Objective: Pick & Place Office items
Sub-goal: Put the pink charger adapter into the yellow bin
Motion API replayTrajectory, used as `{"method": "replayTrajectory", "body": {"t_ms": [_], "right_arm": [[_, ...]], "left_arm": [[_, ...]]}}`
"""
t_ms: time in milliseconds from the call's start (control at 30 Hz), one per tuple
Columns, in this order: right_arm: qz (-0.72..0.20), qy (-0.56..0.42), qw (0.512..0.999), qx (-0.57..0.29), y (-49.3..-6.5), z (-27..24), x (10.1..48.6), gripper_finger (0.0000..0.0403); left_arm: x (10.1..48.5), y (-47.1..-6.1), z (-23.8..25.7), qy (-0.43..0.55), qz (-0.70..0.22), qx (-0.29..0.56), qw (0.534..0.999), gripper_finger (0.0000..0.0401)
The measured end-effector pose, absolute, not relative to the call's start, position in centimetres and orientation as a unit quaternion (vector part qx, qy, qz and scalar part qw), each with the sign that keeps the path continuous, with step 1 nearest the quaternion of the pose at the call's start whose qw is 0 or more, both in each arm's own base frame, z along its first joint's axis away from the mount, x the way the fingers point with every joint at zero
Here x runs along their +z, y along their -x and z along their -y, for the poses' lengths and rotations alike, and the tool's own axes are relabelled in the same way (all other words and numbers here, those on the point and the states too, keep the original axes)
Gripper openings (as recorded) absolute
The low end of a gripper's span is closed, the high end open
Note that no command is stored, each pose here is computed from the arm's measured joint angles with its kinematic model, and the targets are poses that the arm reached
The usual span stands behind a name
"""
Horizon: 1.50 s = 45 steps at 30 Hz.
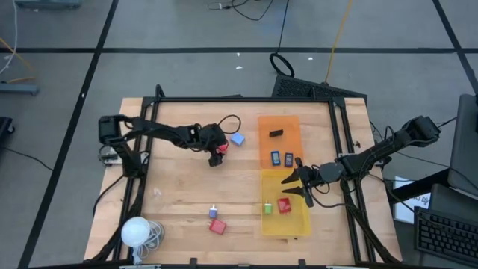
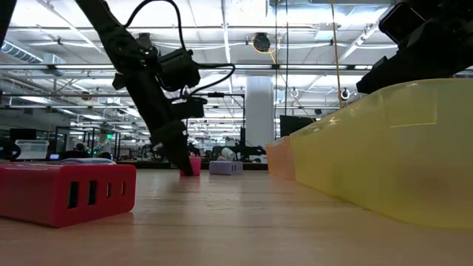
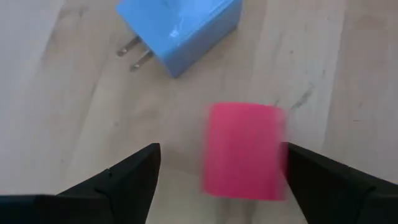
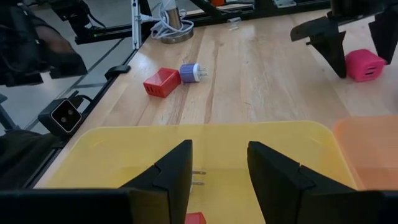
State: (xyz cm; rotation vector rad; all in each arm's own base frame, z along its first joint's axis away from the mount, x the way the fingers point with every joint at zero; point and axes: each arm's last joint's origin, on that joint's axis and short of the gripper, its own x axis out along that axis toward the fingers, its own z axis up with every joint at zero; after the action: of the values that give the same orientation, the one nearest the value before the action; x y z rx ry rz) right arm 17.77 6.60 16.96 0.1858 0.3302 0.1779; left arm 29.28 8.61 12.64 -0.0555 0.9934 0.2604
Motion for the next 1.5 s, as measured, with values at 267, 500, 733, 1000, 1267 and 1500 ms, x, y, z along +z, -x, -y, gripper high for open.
{"method": "replayTrajectory", "body": {"t_ms": [267,500,733,1000,1267,1500], "right_arm": [[-0.164,-0.091,0.978,0.089,-17.8,-6.6,17.0,0.0146],[-0.166,-0.09,0.978,0.088,-17.8,-6.6,16.9,0.0146],[-0.165,-0.09,0.978,0.089,-17.8,-6.6,16.9,0.0146],[-0.165,-0.09,0.978,0.089,-17.8,-6.6,16.9,0.0146],[-0.165,-0.09,0.978,0.089,-17.8,-6.6,16.9,0.0146],[-0.164,-0.09,0.978,0.088,-17.8,-6.6,17.0,0.0146]], "left_arm": [[12.5,-29.4,-8.3,0.032,-0.475,0.125,0.871,0.0293],[12.5,-29.7,-7.5,0.013,-0.474,0.112,0.873,0.0255],[12.5,-29.9,-6.9,0.021,-0.469,0.106,0.877,0.0203],[12.6,-30.2,-6.2,0.045,-0.456,0.113,0.882,0.0165],[12.8,-30.6,-5.6,0.044,-0.44,0.107,0.89,0.0189],[12.9,-30.8,-5.2,0.04,-0.433,0.1,0.895,0.0152]]}}
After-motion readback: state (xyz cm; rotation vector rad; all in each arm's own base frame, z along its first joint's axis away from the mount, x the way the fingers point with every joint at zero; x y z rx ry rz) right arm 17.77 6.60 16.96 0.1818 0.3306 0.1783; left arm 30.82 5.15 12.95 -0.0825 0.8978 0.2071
